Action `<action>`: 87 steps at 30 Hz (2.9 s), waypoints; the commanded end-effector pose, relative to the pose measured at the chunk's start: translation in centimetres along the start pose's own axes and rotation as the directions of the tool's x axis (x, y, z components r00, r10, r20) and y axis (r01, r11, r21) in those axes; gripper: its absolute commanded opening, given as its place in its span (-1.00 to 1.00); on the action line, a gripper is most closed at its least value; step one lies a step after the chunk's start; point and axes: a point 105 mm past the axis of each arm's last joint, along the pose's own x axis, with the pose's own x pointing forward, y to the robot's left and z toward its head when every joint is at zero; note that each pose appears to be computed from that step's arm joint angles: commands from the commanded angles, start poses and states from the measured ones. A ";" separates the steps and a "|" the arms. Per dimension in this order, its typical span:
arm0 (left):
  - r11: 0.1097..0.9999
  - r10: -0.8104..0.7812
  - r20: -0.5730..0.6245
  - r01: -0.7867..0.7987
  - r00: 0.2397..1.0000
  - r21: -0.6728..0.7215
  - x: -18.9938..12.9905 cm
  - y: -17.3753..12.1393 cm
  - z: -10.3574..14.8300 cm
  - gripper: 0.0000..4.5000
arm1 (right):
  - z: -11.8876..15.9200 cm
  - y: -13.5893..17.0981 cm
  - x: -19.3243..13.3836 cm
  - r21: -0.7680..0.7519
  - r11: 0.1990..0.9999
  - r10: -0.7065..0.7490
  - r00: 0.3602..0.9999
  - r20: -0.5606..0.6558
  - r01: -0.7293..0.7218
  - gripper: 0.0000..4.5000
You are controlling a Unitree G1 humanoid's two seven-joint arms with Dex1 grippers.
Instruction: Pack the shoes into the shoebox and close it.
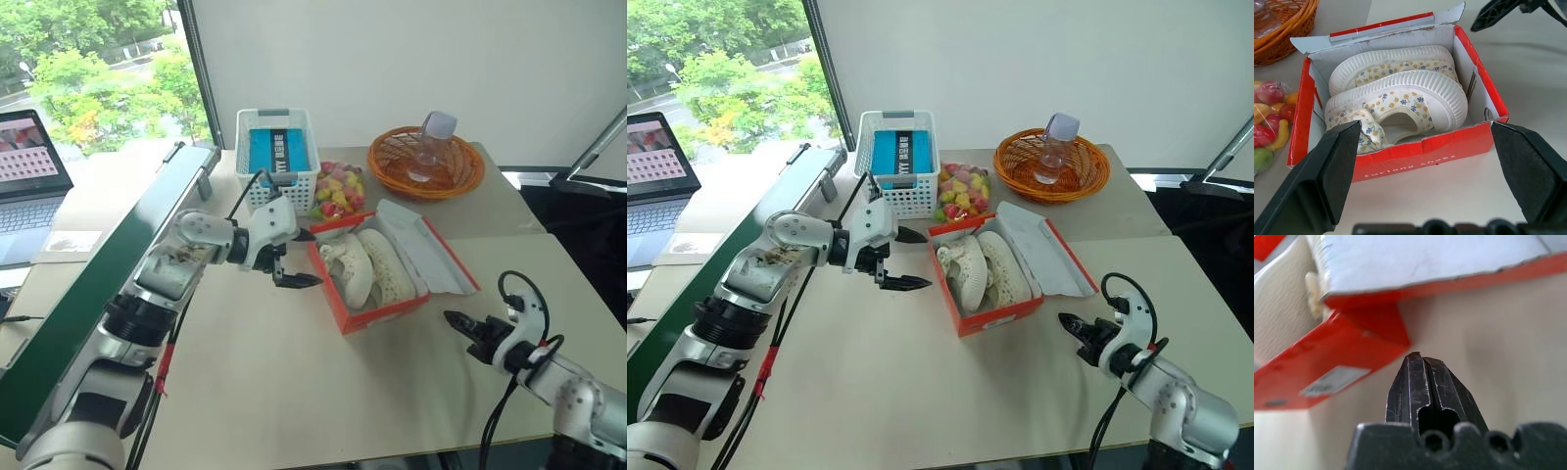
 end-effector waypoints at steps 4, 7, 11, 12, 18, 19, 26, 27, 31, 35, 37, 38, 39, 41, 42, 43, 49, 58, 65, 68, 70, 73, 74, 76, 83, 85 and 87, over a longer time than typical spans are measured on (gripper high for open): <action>0.998 0.050 0.007 -0.050 0.999 0.035 -2.3 0.3 1.7 1.00 | 0.7 -3.4 2.4 0.104 0.995 -0.012 0.993 0.119 -0.001 -0.98; 0.998 0.062 0.003 -0.062 0.998 0.032 -2.6 0.4 1.8 1.00 | 0.4 -4.7 3.1 0.162 0.987 -0.011 0.984 0.180 -0.018 -0.98; 0.998 0.058 -0.002 -0.058 0.998 0.020 -2.9 0.2 1.9 1.00 | 0.9 -6.1 3.2 0.234 0.971 -0.034 0.953 0.302 -0.039 -0.98; 0.999 0.045 -0.004 -0.045 0.999 0.012 -2.9 0.0 1.8 1.00 | 1.2 -6.4 3.1 0.255 0.966 -0.046 0.941 0.336 -0.044 -0.98; 0.999 0.050 -0.040 -0.051 0.998 -0.017 -4.1 0.0 0.6 1.00 | 3.7 -6.6 2.1 0.245 0.964 -0.029 0.879 0.476 -0.101 -0.98; 0.998 0.053 -0.042 -0.054 0.998 -0.020 -4.1 0.0 0.5 1.00 | 4.2 -6.3 1.9 0.231 0.966 -0.014 0.869 0.495 -0.117 -0.98; 0.998 0.045 -0.077 -0.048 0.996 -0.034 -4.2 -0.6 -0.7 1.00 | 11.9 -1.3 -0.1 0.153 0.944 0.122 0.744 0.657 -0.291 -0.98; 0.998 0.044 -0.076 -0.047 0.996 -0.035 -4.2 -0.6 -0.7 1.00 | 12.7 -0.6 -0.3 0.137 0.942 0.141 0.730 0.669 -0.308 -0.98; 0.998 0.049 -0.073 -0.051 0.996 -0.036 -4.1 -0.5 -0.7 1.00 | 15.0 2.8 -0.7 0.052 0.930 0.237 0.703 0.670 -0.363 -0.98; 0.997 0.054 -0.072 -0.057 0.996 -0.042 -4.2 -0.6 -0.9 1.00 | 15.7 8.0 -0.5 -0.081 0.898 0.395 0.709 0.585 -0.433 -0.98; 0.996 0.074 -0.073 -0.077 0.995 -0.040 -4.3 -0.4 -1.0 1.00 | 15.4 10.6 -0.3 -0.124 0.862 0.476 0.701 0.530 -0.492 -0.98; 0.996 0.080 -0.072 -0.083 0.994 -0.040 -4.3 -0.3 -1.0 1.00 | 15.2 11.5 -0.2 -0.133 0.846 0.505 0.696 0.510 -0.516 -0.98; 0.995 0.085 -0.072 -0.088 0.994 -0.041 -4.3 -0.3 -1.0 1.00 | 14.9 12.5 0.0 -0.147 0.832 0.532 0.695 0.484 -0.535 -0.98; 0.995 0.090 -0.071 -0.093 0.993 -0.041 -4.4 -0.3 -1.0 1.00 | 14.3 14.0 0.3 -0.172 0.812 0.571 0.695 0.437 -0.558 -0.98; 0.995 0.093 -0.072 -0.096 0.993 -0.041 -4.4 -0.3 -1.0 1.00 | 13.9 14.9 0.6 -0.179 0.798 0.593 0.695 0.407 -0.576 -0.98; 0.994 0.095 -0.073 -0.098 0.993 -0.041 -4.5 -0.3 -1.1 1.00 | 13.6 15.4 0.9 -0.185 0.790 0.605 0.697 0.385 -0.584 -0.98; 0.992 0.117 -0.073 -0.121 0.990 -0.042 -4.7 -0.3 -1.1 1.00 | 11.4 17.3 2.5 -0.209 0.767 0.642 0.724 0.253 -0.607 -0.98; 0.982 0.184 -0.025 -0.185 0.983 -0.041 -4.5 0.5 0.2 1.00 | 7.8 19.8 7.1 -0.217 0.762 0.632 0.773 0.047 -0.610 -0.98; 0.981 0.187 -0.044 -0.189 0.981 -0.045 -4.6 0.3 -0.1 1.00 | 2.7 22.0 10.3 -0.339 0.706 0.584 0.782 -0.216 -0.621 -0.98; 0.980 0.192 -0.045 -0.194 0.980 -0.047 -4.7 0.2 -0.2 1.00 | 0.8 21.5 10.7 -0.417 0.666 0.528 0.786 -0.322 -0.618 -0.98; 0.978 0.200 -0.050 -0.203 0.978 -0.047 -4.8 0.2 -0.3 1.00 | -0.5 21.0 10.8 -0.485 0.615 0.478 0.783 -0.399 -0.622 -0.98; 0.976 0.210 -0.043 -0.212 0.977 -0.054 -4.9 0.0 -0.3 1.00 | -2.0 19.9 11.0 -0.573 0.540 0.386 0.786 -0.483 -0.617 -0.98; 0.976 0.211 -0.041 -0.213 0.977 -0.055 -4.9 0.0 -0.2 1.00 | -2.2 19.6 11.0 -0.590 0.522 0.369 0.787 -0.494 -0.615 -0.98; 0.976 0.211 -0.039 -0.213 0.977 -0.054 -4.8 -0.1 -0.1 1.00 | -2.5 19.1 11.3 -0.614 0.505 0.339 0.794 -0.505 -0.606 -0.98; 0.976 0.210 -0.041 -0.212 0.977 -0.055 -4.6 -0.2 0.0 1.00 | -0.6 20.1 10.6 -0.593 0.520 0.424 0.789 -0.445 -0.614 -0.98; 0.976 0.209 -0.039 -0.211 0.977 -0.062 -4.5 -0.2 0.0 1.00 | 1.4 20.9 9.6 -0.588 0.522 0.485 0.782 -0.391 -0.618 -0.98; 0.975 0.209 -0.036 -0.211 0.977 -0.068 -4.5 -0.1 -0.1 1.00 | 2.9 21.2 8.5 -0.592 0.522 0.515 0.780 -0.355 -0.614 -0.98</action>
